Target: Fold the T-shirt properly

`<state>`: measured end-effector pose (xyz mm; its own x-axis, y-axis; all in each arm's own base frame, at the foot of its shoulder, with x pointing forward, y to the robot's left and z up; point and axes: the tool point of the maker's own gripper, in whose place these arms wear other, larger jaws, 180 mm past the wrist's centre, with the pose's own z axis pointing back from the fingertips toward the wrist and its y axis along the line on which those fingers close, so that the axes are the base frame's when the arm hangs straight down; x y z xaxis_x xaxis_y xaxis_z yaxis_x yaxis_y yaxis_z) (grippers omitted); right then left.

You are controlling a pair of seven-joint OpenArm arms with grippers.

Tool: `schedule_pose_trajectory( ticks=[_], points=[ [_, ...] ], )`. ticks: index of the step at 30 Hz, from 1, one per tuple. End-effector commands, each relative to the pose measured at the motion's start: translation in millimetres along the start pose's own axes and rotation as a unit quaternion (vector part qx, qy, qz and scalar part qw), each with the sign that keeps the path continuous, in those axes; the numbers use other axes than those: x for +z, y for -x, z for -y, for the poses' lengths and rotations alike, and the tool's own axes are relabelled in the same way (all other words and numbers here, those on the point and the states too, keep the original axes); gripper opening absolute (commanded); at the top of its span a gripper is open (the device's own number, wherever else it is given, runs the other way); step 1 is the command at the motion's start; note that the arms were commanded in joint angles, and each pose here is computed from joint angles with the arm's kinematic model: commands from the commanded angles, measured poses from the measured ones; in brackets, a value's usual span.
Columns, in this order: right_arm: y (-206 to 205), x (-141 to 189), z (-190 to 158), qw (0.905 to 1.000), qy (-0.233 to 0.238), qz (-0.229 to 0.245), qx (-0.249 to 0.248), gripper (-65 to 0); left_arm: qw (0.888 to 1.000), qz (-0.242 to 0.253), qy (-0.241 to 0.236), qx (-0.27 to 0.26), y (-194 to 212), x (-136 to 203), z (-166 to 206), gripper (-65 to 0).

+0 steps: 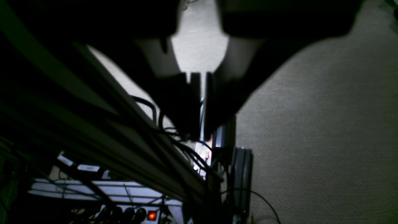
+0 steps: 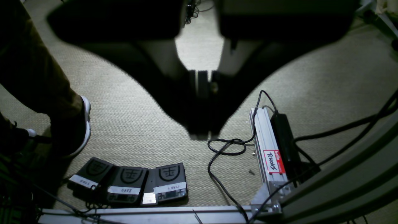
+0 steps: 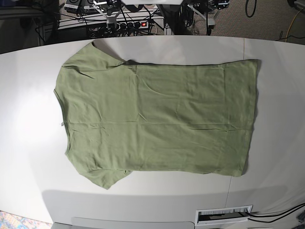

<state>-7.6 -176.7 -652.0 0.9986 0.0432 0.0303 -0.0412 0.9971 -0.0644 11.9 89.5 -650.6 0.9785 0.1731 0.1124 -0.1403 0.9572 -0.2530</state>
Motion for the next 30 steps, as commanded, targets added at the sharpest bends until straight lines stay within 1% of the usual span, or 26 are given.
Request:
schedule_pose_trajectory(
  ticks=[1, 8, 21, 26, 30],
  points=[
    [-1, 1, 7, 1.0000, 0.006, 0.005, 0.000, -65.0, 1.000, 0.002, 0.005, 0.003, 0, 1, 2, -65.0],
    [0, 1, 17, 0.9999, 0.014, 0.004, 0.002, -65.0, 1.000, -0.003, 0.004, 0.004, 7, 2, 1, -65.0],
    [4, 1, 18, 0.9999, 0.014, -0.001, 0.002, -65.0, 1.000, -0.006, 0.004, 0.005, 11, 2, 0, -65.0],
    [22, 2, 20, 0.9997, 0.016, -0.017, 0.004, -65.0, 1.000, -0.011, 0.003, 0.006, 25, 6, -1, -65.0],
    [39, 4, 26, 0.9994, 0.012, -0.031, 0.009, -65.0, 1.000, -0.007, -0.001, 0.005, 37, 12, -8, -65.0]
  ],
)
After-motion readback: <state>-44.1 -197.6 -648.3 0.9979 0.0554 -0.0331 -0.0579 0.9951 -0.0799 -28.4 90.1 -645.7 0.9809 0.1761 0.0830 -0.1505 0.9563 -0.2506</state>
